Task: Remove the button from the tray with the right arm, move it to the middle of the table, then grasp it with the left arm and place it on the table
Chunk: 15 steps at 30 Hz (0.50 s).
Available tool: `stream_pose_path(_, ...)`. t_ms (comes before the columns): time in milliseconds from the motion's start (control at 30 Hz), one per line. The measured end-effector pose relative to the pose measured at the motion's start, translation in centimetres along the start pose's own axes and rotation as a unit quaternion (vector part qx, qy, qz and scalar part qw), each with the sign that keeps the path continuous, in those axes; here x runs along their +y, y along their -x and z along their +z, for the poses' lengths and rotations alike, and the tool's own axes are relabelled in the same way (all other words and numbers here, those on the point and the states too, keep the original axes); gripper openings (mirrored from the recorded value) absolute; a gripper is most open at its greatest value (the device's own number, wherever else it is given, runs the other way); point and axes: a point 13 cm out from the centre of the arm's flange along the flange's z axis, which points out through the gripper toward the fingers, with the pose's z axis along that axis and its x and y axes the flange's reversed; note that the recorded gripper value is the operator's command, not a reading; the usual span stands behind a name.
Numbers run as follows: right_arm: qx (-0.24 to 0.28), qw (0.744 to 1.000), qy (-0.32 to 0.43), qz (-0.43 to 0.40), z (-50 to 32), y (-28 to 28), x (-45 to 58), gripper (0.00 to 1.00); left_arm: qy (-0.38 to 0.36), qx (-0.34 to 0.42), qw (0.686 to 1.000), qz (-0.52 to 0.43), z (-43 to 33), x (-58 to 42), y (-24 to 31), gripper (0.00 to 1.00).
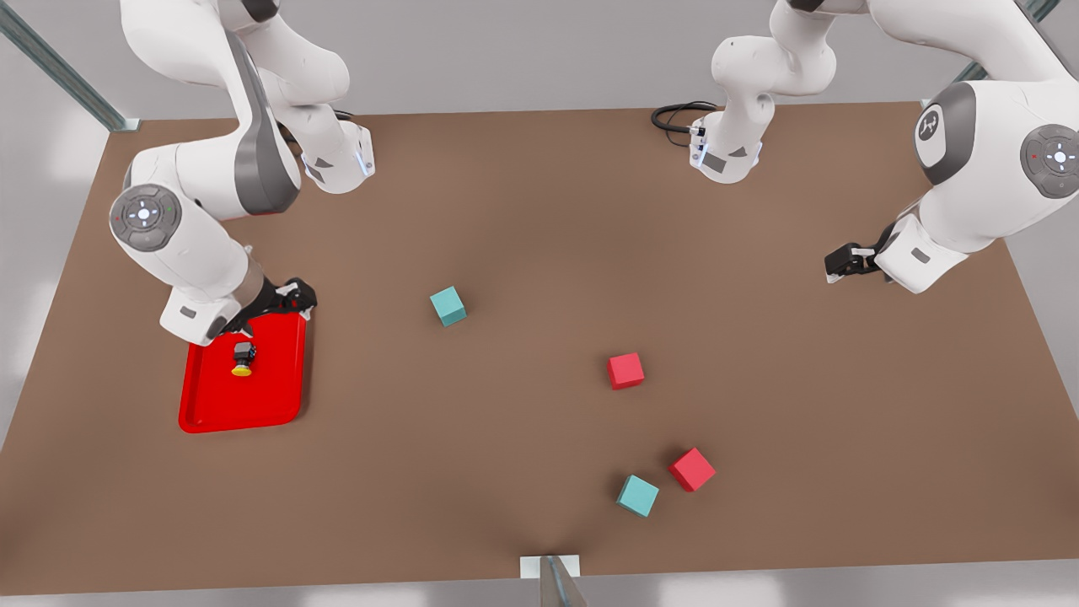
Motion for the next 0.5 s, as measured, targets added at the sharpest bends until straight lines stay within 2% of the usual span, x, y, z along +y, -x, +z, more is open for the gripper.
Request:
stream_pose_path(133, 0.007, 1.0, 0.004, 0.001, 1.0, 0.3, 0.3, 1.0, 0.001, 0.006, 1.0, 0.001, 0.7, -0.1, 0.3, 1.0)
stream_pose_path(233, 0.036, 0.998, 0.012, -0.053, 4.6, 1.5, 7.2, 1.0, 0.003, 0.012, 1.0, 0.003, 1.4, -0.5, 0.6, 1.0)
stream_pose_path(367, 0.078, 0.993, 0.035, -0.085, 9.7, 1.6, 13.8, 1.0, 0.004, 0.021, 1.0, 0.004, 2.3, -0.6, 0.9, 1.0)
stream_pose_path(433, 0.114, 0.992, 0.043, -0.041, 14.2, 1.5, 10.0, 1.0, 0.004, 0.023, 1.0, 0.004, 2.6, -0.6, 1.0, 1.0)
stream_pose_path(500, 0.126, 0.991, 0.033, 0.013, 16.3, 1.3, 3.3, 1.0, 0.005, 0.027, 1.0, 0.004, 3.0, -0.5, 1.1, 1.0)
